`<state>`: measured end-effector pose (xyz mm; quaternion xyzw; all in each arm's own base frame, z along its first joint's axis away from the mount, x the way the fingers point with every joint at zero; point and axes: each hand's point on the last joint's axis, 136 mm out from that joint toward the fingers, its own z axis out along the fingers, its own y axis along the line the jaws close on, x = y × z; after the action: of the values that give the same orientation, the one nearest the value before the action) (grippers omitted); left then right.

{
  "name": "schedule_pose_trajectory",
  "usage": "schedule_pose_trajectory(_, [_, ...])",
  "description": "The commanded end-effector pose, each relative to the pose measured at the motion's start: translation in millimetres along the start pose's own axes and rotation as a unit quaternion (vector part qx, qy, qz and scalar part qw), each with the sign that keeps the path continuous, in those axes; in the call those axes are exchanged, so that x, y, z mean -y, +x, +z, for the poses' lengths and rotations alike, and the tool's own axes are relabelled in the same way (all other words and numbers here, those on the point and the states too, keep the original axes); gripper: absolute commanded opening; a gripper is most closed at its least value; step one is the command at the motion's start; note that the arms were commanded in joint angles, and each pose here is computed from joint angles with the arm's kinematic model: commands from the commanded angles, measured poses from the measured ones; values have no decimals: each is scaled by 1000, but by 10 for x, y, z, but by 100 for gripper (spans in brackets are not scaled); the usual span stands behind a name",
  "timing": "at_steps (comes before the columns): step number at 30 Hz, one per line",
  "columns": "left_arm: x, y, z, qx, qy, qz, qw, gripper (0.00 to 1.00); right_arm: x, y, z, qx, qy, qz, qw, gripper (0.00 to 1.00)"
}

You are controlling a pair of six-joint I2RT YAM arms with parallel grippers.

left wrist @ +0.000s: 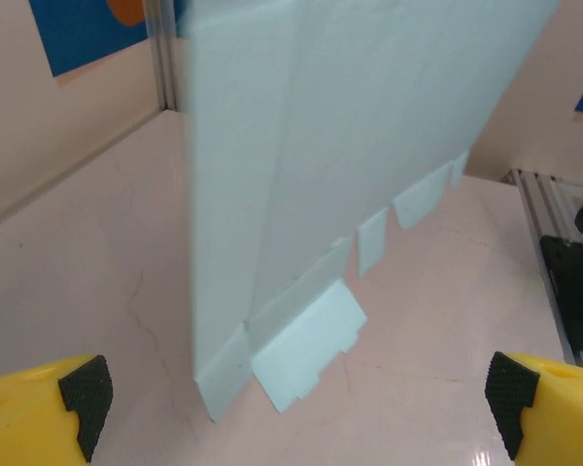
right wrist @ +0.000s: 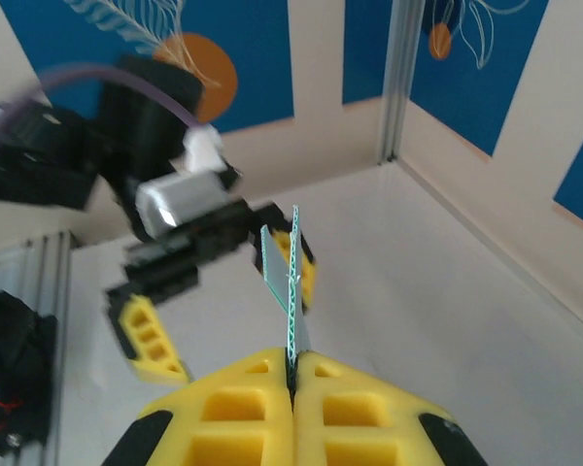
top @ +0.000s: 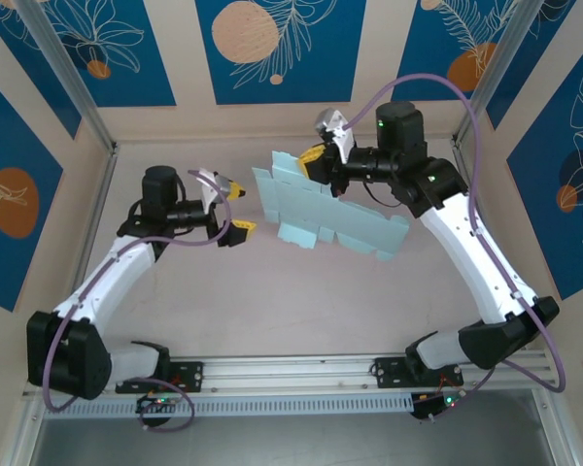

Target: Fold the paper box

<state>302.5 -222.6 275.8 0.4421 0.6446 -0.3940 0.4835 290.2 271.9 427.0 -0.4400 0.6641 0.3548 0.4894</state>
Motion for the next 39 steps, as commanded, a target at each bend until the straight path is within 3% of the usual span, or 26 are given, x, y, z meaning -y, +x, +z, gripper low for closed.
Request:
schedule_pose_trajectory(1, [-61, -410, 4, 56, 16, 35, 998, 100, -172, -149, -52, 35, -60, 24, 997, 0])
schedule_pose_trajectory(5, [48, -487, 40, 54, 80, 39, 995, 100, -175, -129, -19, 36, -70, 33, 996, 0])
schedule_pose_trajectory(11, [321, -446, -21, 46, 142, 58, 987, 78, -98, -76, 70, 42, -70, 49, 995, 0])
schedule_pose_trajectory(27, [67, -539, 110, 13, 52, 40, 998, 7, 210, 182, 180, 58, -50, 128, 989, 0])
schedule_pose_trajectory(29, [50, -578, 91, 6, 36, 41, 999, 1, 292, 286, 195, 55, -38, 146, 987, 0])
schedule_pose_trajectory(34, [-14, -607, 59, -48, -7, 40, 998, 0, 491, 678, 194, 40, 11, 188, 981, 0])
schedule_pose_trajectory(39, [25, -465, 200, -172, -16, 79, 982, 0, 570, 1144, 186, 12, 47, 226, 973, 49])
